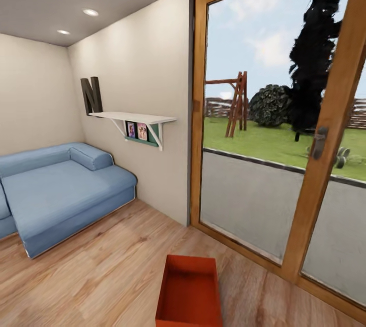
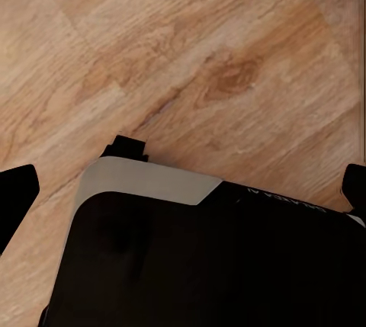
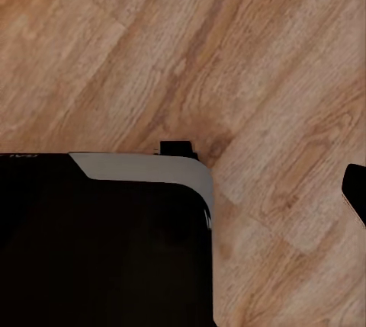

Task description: Move the two storage containers from the living room to the garage. In the garage, place one container on the floor and stack the other container on top of it (either order is fine).

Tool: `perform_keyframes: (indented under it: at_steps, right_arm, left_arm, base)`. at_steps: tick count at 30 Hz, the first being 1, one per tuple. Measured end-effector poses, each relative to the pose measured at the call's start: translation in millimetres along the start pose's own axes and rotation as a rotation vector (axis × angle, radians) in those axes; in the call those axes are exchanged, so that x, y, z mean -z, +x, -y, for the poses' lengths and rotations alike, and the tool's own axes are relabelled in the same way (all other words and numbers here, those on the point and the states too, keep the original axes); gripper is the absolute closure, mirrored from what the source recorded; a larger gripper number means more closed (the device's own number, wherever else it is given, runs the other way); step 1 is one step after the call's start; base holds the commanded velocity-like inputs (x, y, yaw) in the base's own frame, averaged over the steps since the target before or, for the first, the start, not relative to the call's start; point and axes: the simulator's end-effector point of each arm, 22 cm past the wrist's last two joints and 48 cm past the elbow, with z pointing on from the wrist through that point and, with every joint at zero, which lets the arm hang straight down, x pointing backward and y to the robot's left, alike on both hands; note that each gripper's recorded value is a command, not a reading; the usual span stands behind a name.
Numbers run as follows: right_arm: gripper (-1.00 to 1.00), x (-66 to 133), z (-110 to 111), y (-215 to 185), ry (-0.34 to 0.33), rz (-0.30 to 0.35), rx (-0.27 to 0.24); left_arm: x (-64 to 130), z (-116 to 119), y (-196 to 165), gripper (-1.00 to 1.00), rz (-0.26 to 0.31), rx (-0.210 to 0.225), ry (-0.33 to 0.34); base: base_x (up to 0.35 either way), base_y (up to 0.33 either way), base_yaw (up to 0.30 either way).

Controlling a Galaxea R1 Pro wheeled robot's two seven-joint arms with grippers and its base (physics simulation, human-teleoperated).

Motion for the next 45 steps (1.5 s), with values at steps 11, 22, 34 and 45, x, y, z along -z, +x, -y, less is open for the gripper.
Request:
perform_keyframes:
  at_steps: [11, 22, 34, 45]
  right_arm:
    - [-1.0, -0.1, 0, 0, 0.001, 0.0, -0.001]
    - [-1.0, -0.2, 0, 0, 0.001, 0.0, -0.002]
    - [-1.0, -0.2, 0, 0, 0.0, -0.001, 0.0]
    - [-1.0, -0.2, -1, 0, -0.001, 0.0, -0.004]
  left_arm:
    - [-0.1, 0, 0, -1.0, 0.0, 0.003, 0.0]
    - [0.0, 0, -9, -1.0, 0.041, 0.011, -0.001]
    - [0.0, -1, -11, -1.0, 0.05, 0.014, -0.002]
    - [0.0, -2, -11, -1.0, 0.05, 0.016, -0.003]
  base:
    - [0.207, -0.102, 0.0]
    - [0.126, -0.139, 0.0]
    - [0.02, -0.022, 0.0]
    - [0.0, 0.0, 0.0]
